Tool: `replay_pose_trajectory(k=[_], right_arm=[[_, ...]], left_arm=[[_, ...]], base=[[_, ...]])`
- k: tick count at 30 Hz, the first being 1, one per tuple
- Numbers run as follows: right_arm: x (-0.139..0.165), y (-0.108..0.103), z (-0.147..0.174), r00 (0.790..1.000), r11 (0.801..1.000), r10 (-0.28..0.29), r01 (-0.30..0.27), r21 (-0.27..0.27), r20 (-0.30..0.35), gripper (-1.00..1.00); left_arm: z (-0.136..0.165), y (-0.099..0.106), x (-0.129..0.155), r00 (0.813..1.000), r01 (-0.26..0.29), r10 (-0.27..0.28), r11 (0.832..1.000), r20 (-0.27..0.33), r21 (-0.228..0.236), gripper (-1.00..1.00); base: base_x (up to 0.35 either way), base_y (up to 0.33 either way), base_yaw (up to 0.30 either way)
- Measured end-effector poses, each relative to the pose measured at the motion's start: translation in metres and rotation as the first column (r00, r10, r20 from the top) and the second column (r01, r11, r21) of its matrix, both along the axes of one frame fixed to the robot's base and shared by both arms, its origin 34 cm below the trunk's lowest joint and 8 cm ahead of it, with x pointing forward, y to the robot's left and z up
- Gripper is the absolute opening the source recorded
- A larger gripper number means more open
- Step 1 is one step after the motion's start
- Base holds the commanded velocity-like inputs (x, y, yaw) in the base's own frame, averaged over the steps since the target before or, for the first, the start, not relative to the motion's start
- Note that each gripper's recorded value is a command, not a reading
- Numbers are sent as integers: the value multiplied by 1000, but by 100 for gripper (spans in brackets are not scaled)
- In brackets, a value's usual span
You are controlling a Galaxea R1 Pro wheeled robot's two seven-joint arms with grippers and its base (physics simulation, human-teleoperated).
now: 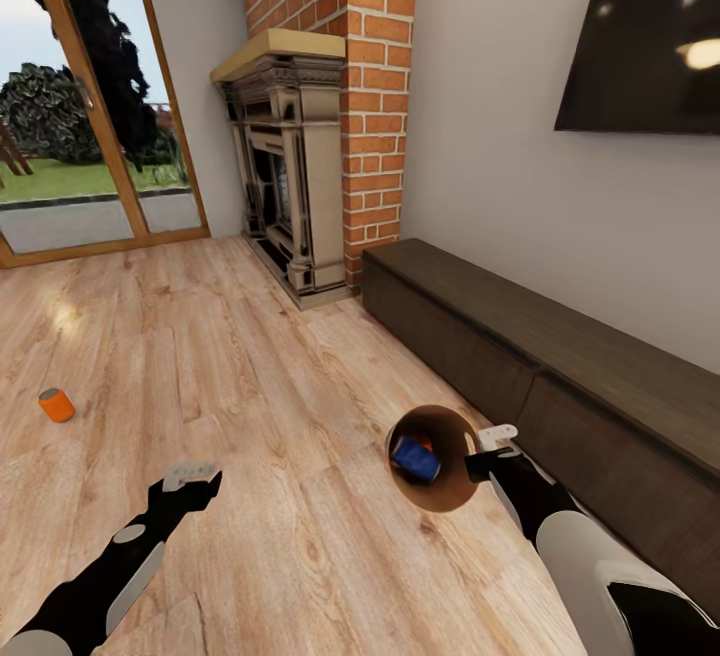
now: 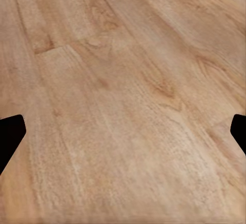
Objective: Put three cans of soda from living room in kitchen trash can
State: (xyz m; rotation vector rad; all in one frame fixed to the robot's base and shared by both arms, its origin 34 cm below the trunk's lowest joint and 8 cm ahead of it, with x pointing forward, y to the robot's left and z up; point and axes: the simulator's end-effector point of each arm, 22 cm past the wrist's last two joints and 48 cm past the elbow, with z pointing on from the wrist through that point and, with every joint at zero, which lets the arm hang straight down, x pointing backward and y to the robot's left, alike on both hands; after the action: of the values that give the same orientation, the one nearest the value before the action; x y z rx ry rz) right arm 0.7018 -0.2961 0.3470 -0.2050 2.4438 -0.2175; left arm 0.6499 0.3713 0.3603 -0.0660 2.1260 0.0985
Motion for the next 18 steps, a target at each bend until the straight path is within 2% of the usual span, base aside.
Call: replay_pose_trajectory(k=[4,12,18], right_arm=[[0,0,0,1000,1000,-7,7,7,2,-100],[3,-12,5,998,997,-65,65,41,20,-100],[6,-14,9,997,997,-72,71,43,29,-100]], left_arm=[[0,0,0,1000,0,0,1000,0,-1,100],[0,0,0,1000,-2,2,1000,4,-2,100],[3,2,1,1000,-6,6,1000,17,-2,100]], base=[[0,0,178],[0,0,238],[0,0,252]])
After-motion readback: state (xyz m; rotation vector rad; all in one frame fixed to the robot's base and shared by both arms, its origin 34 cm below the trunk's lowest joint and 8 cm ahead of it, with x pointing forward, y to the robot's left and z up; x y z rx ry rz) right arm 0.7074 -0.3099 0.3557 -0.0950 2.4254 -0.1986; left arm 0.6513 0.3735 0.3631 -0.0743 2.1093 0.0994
